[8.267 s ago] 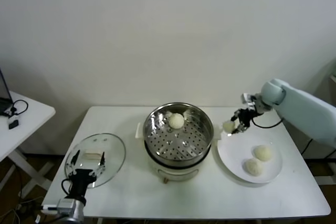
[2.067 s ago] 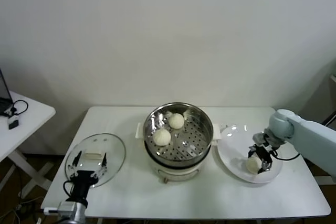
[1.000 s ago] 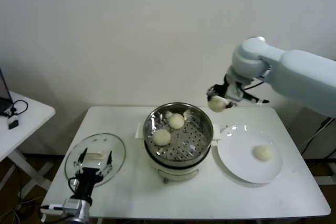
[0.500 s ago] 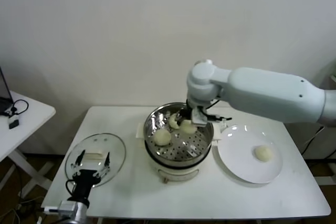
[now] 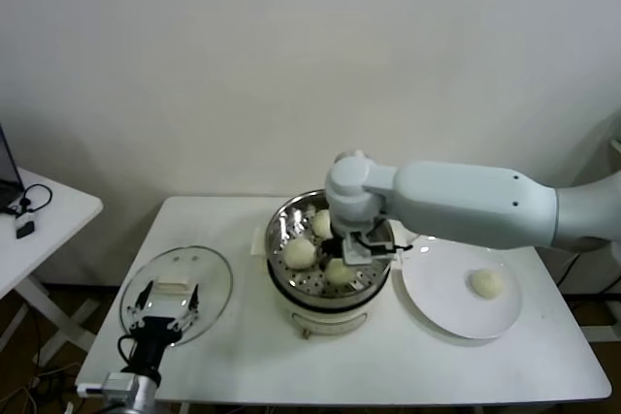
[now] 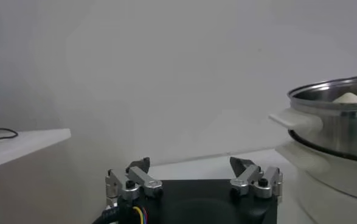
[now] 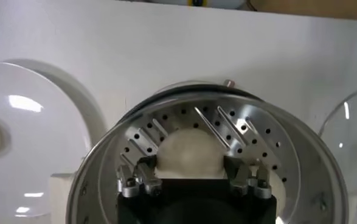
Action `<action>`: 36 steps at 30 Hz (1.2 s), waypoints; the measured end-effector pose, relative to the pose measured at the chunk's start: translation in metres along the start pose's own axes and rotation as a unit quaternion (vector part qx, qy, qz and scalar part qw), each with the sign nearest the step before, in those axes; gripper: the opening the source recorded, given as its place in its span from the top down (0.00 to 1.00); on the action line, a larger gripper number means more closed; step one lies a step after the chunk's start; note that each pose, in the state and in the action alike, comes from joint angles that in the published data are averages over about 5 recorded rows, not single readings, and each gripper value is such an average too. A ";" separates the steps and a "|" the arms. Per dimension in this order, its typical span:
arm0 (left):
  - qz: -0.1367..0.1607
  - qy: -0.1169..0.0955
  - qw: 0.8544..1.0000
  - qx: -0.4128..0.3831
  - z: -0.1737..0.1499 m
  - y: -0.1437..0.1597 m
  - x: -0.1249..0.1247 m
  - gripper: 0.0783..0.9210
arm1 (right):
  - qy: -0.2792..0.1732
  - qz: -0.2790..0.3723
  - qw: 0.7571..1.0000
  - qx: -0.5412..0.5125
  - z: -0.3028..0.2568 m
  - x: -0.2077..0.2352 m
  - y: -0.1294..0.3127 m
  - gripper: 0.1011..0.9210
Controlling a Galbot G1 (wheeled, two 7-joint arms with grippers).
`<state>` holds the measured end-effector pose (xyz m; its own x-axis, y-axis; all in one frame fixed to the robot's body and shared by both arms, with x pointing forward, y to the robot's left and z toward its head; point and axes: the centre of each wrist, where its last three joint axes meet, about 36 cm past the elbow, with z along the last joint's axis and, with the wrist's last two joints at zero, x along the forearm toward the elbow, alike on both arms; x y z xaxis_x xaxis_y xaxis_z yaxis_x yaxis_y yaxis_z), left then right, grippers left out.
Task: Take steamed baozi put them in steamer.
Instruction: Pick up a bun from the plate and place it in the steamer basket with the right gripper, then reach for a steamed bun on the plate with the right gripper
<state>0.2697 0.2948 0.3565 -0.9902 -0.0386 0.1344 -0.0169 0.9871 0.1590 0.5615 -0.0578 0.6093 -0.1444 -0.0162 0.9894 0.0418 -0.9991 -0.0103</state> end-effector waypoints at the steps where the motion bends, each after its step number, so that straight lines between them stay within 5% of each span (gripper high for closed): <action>1: 0.000 0.000 1.000 0.000 0.000 0.000 0.000 0.12 | -0.001 0.000 1.000 0.003 -0.001 -0.001 -0.001 0.24; 18: -0.002 0.006 1.000 0.000 0.006 0.003 -0.001 0.12 | 0.000 -0.003 0.999 0.051 -0.010 -0.014 -0.003 0.24; 24: -0.002 0.007 1.000 0.000 0.008 0.004 -0.001 0.12 | 0.000 -0.003 0.998 0.060 -0.011 -0.016 -0.003 0.13; 36: -0.005 0.008 1.000 0.000 0.009 0.007 -0.001 0.12 | -0.003 0.003 0.998 0.059 -0.003 0.001 0.002 0.12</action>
<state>0.2697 0.3032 0.3486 -0.9876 -0.0505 0.1484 -0.0262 0.9866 0.1613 0.5584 -0.0603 0.6098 -0.1370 -0.0207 0.9904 0.1581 -0.9874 0.0013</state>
